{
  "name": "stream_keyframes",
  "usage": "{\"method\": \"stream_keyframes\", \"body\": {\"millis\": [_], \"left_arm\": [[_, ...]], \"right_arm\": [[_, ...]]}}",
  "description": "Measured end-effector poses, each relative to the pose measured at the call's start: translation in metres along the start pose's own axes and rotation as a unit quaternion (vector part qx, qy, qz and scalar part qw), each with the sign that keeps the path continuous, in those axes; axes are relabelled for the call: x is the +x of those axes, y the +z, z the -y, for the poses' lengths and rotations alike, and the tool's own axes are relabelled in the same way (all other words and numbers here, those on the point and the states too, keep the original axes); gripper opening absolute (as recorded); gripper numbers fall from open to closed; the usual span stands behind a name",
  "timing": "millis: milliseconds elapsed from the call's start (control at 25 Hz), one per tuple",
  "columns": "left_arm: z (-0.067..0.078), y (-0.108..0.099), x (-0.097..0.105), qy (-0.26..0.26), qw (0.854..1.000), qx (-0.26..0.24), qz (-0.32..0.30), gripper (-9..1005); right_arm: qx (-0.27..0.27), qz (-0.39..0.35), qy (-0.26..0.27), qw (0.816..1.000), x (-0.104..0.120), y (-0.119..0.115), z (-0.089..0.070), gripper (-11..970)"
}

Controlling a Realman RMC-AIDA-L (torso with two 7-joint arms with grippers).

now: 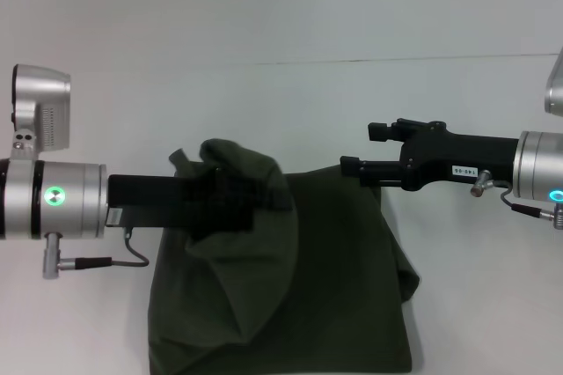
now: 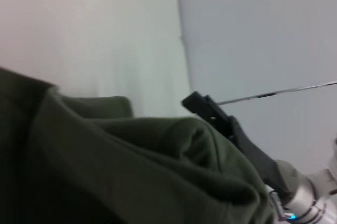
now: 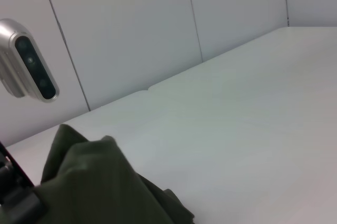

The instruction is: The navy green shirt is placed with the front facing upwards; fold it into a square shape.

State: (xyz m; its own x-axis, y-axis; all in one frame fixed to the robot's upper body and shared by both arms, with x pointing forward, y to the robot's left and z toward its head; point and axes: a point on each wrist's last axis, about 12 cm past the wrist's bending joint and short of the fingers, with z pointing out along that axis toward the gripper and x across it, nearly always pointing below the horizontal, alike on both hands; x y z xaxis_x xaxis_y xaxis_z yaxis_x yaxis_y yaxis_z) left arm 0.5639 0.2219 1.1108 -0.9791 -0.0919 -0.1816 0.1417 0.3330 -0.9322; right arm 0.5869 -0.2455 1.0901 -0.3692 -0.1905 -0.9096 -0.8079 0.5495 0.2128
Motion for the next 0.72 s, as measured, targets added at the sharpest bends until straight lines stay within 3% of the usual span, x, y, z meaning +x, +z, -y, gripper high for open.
{"method": "stream_keyframes", "body": {"millis": [120, 440, 720], "left_arm": [[-0.001, 0.002, 0.002, 0.014, 1.0, 0.016, 0.002, 199], [-0.002, -0.004, 0.004, 0.033, 0.998, 0.04, 0.024, 500], [-0.002, -0.035, 0.006, 0.095, 0.989, 0.083, 0.08, 799]], "right_arm": [[0.001, 0.0, 0.0, 1.0, 0.0, 0.0, 0.0, 900], [0.006, 0.005, 0.004, 1.0, 0.0, 0.0, 0.001, 900], [0.014, 0.036, 0.019, 0.999, -0.003, -0.005, 0.003, 899]]}}
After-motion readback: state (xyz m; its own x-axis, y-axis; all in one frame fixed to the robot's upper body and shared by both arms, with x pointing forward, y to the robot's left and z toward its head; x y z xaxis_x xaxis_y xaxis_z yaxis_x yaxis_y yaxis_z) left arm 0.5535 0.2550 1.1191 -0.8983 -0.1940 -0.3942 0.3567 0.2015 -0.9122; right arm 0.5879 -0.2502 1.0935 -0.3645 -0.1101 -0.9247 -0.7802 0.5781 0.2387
